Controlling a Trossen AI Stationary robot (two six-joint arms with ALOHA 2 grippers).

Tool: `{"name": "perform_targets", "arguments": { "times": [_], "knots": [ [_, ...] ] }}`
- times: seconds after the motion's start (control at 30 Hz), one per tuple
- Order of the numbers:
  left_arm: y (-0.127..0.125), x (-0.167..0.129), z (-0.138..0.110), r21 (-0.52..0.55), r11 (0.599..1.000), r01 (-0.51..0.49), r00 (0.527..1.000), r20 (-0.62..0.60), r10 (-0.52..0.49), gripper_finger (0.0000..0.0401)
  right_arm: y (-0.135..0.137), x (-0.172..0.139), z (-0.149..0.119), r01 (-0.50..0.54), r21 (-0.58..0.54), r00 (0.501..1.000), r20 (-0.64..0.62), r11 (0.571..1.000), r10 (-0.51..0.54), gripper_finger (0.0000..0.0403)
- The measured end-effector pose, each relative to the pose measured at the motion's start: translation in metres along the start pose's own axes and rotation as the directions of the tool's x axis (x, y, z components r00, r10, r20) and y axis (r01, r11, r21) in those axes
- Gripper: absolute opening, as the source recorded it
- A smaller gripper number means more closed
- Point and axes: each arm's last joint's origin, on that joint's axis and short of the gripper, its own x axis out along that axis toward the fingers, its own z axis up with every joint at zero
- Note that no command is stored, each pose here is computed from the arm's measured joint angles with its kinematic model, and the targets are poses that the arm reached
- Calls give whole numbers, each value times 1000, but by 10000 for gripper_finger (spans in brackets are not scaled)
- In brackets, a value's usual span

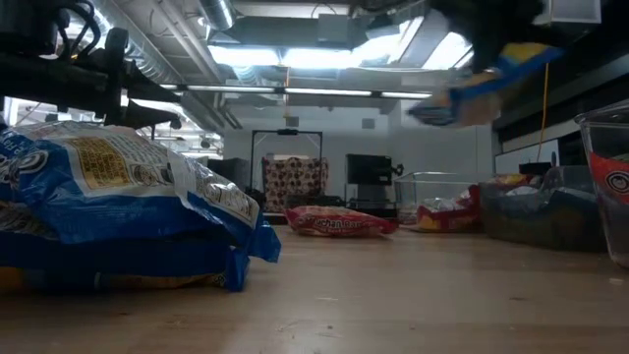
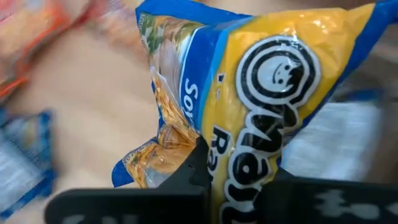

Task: Sort Maruchan noodles
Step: Put the blue noodle pack into the black bin

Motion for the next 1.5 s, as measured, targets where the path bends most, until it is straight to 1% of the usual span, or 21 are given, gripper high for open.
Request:
{"name": "perform_targets", "arguments": {
  "times": [0.13,0.3,0.37,0.4,0.47,0.6,0.73,0.83,0.97,1.1,1.17,1.23,1.4,1.5],
  "knots": [
    [0,0,0,1,1000,-5,1000,-1,5,147,-32,-27,0,55,107,994,87,993,-64,21],
    [1,0,0,1,1000,-16,1000,8,16,147,-66,-48,-7,162,180,980,85,970,-180,4],
    [1,0,0,1,1000,-23,1000,13,23,147,-70,-47,-7,130,189,984,96,973,-150,3],
    [1,0,0,1,1000,-23,1000,14,23,147,-73,-45,-8,119,192,985,99,974,-140,4],
    [1,0,0,1,1000,-24,1000,15,24,147,-78,-38,-12,134,188,985,84,973,-152,6],
    [1,0,0,-5,1000,-24,1000,15,24,147,-87,-14,-22,195,171,981,-15,966,-195,5],
    [1,0,1,-8,1000,-25,999,19,25,147,-89,16,-32,151,150,988,-55,977,-144,4],
    [1,0,1,-9,999,-34,999,25,34,147,-90,38,-38,108,145,993,-54,984,-101,9],
    [2,0,1,-9,999,-52,998,41,53,147,-96,58,-44,95,144,995,-52,985,-89,9],
    [2,0,1,-10,998,-60,997,47,60,147,-97,67,-48,58,129,996,-78,990,-48,14],
    [2,0,1,-10,998,-60,997,46,60,147,-97,69,-49,54,123,994,-97,991,-42,24],
    [2,0,1,-10,998,-60,997,46,61,147,-97,69,-49,54,107,994,-104,993,-43,44],
    [2,0,1,-10,998,-61,997,45,61,147,-101,67,-50,69,100,991,-118,993,-57,126],
    [2,0,1,-10,998,-61,997,45,61,147,-103,64,-49,67,101,991,-125,993,-54,165]
  ]
}}
